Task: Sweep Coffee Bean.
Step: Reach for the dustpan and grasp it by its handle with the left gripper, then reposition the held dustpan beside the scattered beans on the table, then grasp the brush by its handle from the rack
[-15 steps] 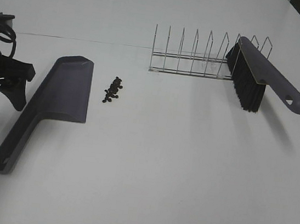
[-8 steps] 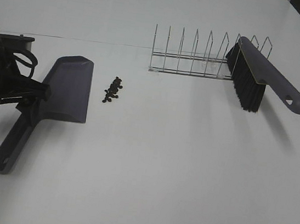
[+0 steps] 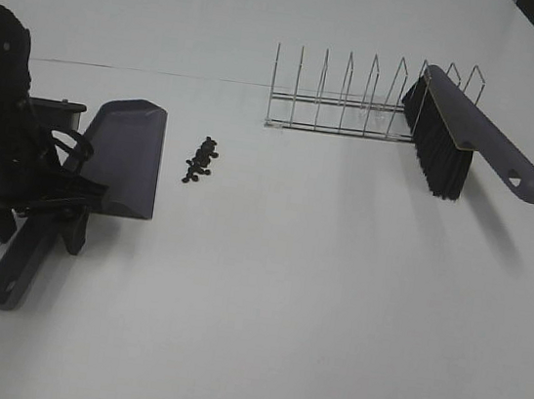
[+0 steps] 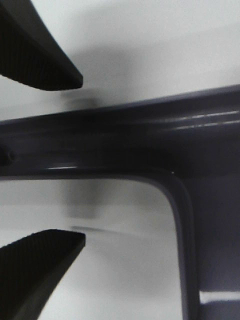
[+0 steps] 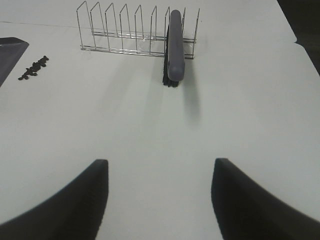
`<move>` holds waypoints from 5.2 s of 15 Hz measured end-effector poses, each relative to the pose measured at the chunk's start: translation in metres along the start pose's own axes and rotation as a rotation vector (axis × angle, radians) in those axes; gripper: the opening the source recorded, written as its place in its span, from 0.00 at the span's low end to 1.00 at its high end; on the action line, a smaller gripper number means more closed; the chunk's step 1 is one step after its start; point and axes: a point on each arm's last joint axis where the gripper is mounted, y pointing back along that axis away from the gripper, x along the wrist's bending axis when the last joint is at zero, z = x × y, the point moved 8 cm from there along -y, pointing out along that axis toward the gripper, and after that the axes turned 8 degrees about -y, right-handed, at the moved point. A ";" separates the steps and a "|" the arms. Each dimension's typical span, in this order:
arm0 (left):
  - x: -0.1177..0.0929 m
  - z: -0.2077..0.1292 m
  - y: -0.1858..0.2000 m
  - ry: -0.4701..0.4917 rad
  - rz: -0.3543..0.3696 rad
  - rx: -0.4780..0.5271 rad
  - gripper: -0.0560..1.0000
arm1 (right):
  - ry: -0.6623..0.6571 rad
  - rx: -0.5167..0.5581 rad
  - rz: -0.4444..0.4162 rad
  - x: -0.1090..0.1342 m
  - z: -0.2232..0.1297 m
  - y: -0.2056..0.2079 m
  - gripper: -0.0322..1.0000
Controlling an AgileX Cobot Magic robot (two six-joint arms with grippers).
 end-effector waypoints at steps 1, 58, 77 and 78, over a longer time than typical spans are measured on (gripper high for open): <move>0.001 -0.001 -0.006 0.012 0.007 0.011 0.72 | 0.000 0.000 0.000 0.000 0.000 0.000 0.52; 0.005 0.005 0.034 0.024 0.034 -0.077 0.31 | -0.012 0.551 0.057 0.000 0.163 -0.345 0.52; 0.005 0.006 0.034 0.023 0.033 -0.081 0.31 | 0.090 0.750 -0.057 0.015 0.092 -0.495 0.52; 0.005 0.006 0.034 0.023 0.033 -0.081 0.31 | 0.094 0.754 -0.061 0.013 0.086 -0.500 0.52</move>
